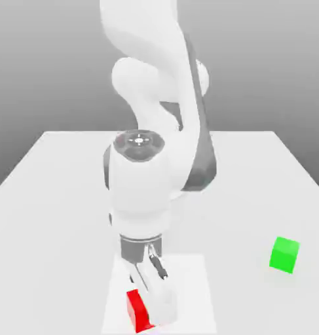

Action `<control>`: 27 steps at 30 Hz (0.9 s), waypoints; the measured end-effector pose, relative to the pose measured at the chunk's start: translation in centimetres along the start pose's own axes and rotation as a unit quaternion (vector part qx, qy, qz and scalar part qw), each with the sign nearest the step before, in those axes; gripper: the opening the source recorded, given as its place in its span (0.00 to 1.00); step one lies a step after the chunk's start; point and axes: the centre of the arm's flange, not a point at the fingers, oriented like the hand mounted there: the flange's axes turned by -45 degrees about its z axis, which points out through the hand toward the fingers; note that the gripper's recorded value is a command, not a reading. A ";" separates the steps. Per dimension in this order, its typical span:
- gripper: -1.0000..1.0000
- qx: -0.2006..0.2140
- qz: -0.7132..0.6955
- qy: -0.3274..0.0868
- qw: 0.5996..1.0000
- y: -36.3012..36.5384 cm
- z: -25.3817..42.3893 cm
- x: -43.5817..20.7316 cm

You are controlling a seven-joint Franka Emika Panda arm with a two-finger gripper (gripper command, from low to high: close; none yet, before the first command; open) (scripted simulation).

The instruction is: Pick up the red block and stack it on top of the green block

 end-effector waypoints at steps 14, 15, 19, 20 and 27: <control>0.00 0.005 -0.076 -0.004 0.997 -1.8 -7.1 -6.9; 0.00 0.006 -0.103 -0.004 0.995 -2.2 -7.5 -9.4; 0.00 0.007 -0.241 -0.006 0.970 -2.0 -8.9 -22.0; 0.00 0.006 -0.273 -0.006 0.962 -1.5 -9.1 -24.8; 0.00 0.003 -0.427 0.000 0.904 3.7 -8.6 -37.7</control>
